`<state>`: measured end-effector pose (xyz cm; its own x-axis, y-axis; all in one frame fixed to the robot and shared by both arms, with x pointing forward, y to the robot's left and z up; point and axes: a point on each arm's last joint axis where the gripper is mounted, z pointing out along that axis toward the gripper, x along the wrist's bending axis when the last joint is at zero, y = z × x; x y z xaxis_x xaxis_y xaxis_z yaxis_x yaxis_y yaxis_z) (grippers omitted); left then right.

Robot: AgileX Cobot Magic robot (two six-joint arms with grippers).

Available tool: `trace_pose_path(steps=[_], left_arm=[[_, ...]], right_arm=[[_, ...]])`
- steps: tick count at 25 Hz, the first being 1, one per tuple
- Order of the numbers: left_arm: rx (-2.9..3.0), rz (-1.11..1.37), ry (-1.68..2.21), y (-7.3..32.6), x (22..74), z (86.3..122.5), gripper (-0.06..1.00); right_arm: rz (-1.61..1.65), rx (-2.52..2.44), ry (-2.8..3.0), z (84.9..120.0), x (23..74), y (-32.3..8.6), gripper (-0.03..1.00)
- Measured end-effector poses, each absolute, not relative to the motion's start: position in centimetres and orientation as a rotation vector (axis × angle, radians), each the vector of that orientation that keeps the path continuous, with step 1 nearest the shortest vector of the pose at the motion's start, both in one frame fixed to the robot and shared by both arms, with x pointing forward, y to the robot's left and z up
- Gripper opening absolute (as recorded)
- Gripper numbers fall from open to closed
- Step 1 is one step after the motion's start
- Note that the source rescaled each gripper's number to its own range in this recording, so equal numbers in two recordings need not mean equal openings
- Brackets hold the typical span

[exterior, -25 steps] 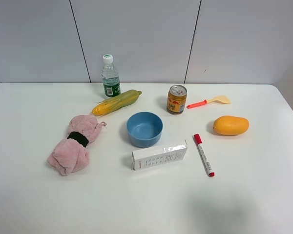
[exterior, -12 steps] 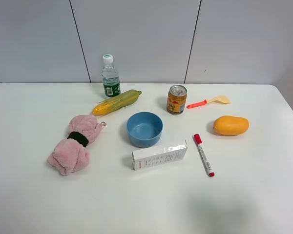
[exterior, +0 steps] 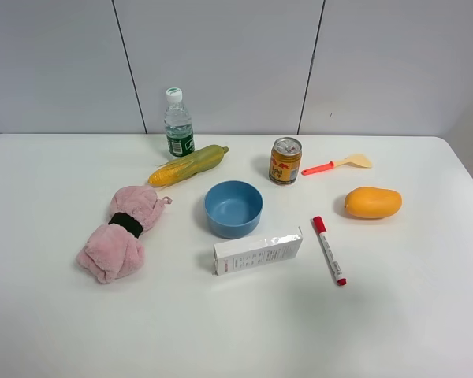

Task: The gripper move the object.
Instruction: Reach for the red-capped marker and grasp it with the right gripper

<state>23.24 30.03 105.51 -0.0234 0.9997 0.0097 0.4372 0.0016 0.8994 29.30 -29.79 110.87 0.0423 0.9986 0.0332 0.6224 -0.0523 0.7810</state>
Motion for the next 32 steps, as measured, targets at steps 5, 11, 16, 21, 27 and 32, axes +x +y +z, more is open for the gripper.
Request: trace_pose_path(steps=[5,11,16,21,27,32], left_arm=[[1.526,0.982,1.553,30.0,23.2,105.5,1.0],[1.526,0.982,1.553,30.0,23.2,105.5,1.0],[1.526,0.982,1.553,30.0,23.2,105.5,1.0],[1.526,0.982,1.553,30.0,23.2,105.5,1.0],[1.526,0.982,1.553,30.0,23.2,105.5,1.0],[1.526,0.982,1.553,30.0,23.2,105.5,1.0]], right_arm=[[0.829,1.797,1.737,115.0,34.5,-29.8,1.0],[0.763,1.939,1.876,115.8,41.9,-30.1,1.0],[0.713,2.002,1.991,113.6,46.6,-30.0,1.0],[0.677,1.957,2.149,110.4,50.3,-27.4,1.0],[0.455,1.924,2.343,105.3,52.8,-22.2,1.0],[0.297,1.932,2.391,101.7,54.1,-20.1,1.0]])
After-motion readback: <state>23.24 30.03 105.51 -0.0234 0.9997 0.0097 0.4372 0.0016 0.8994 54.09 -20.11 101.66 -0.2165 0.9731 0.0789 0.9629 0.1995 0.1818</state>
